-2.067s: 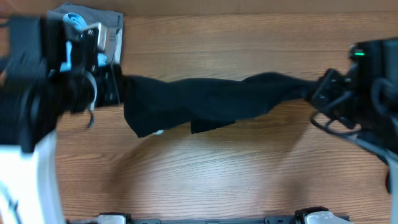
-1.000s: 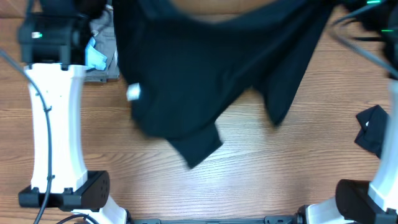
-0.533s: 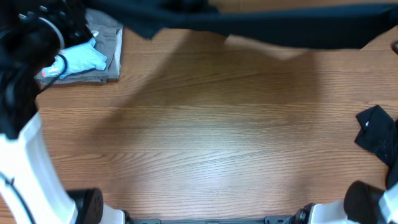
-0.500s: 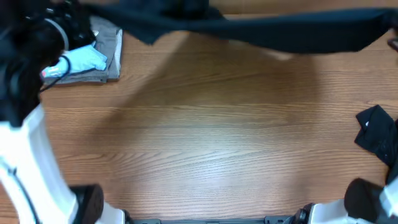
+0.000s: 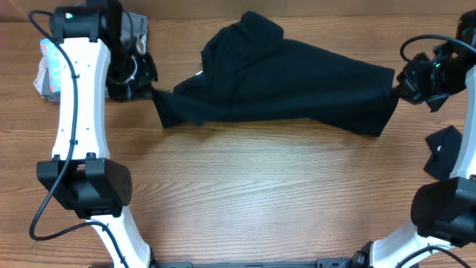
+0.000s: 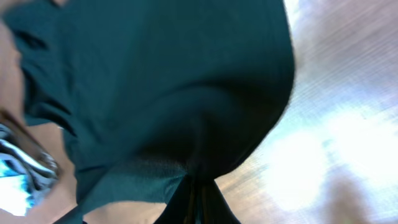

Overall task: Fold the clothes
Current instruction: 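Lay the T-shirt flat on the table with both grippers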

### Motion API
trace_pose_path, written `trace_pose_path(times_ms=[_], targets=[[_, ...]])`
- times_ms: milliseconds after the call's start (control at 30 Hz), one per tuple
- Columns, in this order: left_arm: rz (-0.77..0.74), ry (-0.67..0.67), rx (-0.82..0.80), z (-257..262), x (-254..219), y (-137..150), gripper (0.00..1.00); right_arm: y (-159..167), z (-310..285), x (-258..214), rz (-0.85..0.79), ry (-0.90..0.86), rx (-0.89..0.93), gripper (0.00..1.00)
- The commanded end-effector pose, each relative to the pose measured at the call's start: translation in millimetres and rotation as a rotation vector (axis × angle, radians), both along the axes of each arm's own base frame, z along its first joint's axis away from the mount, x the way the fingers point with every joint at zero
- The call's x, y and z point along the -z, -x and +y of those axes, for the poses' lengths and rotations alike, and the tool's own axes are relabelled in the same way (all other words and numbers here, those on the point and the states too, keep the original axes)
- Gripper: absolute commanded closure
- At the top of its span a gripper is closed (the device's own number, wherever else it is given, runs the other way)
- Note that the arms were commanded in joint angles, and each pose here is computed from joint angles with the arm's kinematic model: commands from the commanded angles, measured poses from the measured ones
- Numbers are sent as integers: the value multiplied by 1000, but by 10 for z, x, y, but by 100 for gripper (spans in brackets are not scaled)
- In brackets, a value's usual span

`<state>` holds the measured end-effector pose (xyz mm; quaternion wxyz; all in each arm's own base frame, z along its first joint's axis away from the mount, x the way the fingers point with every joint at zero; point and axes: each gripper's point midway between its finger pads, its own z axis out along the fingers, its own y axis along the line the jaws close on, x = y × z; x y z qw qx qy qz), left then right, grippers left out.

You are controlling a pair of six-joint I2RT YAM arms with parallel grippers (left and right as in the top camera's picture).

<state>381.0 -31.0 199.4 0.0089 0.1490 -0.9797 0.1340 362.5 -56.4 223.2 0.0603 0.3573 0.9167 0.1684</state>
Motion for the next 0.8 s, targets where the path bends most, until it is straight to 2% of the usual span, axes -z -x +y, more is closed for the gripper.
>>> trace_pose_path(times_ms=[0, 200, 367, 533, 633, 733, 767], targets=[[58, 31, 85, -135, 135, 181, 96, 157, -23, -71, 4, 46, -37, 96], [205, 84, 212, -421, 440, 588, 96, 389, -212, -26, 116, 157, 44, 96], [285, 85, 286, -576, 555, 905, 96, 463, -208, -133, 88, 171, 58, 96], [299, 70, 327, -641, 584, 1141, 96, 623, -212, -247, 63, 210, 68, 96], [295, 69, 327, -626, 568, 1247, 96, 798, -310, -187, 109, 285, 78, 87], [292, 56, 326, -590, 542, 1332, 96, 893, -291, -53, 161, 277, 72, 87], [292, 37, 321, -556, 536, 1365, 96, 924, -282, -1, 181, 271, 68, 91]])
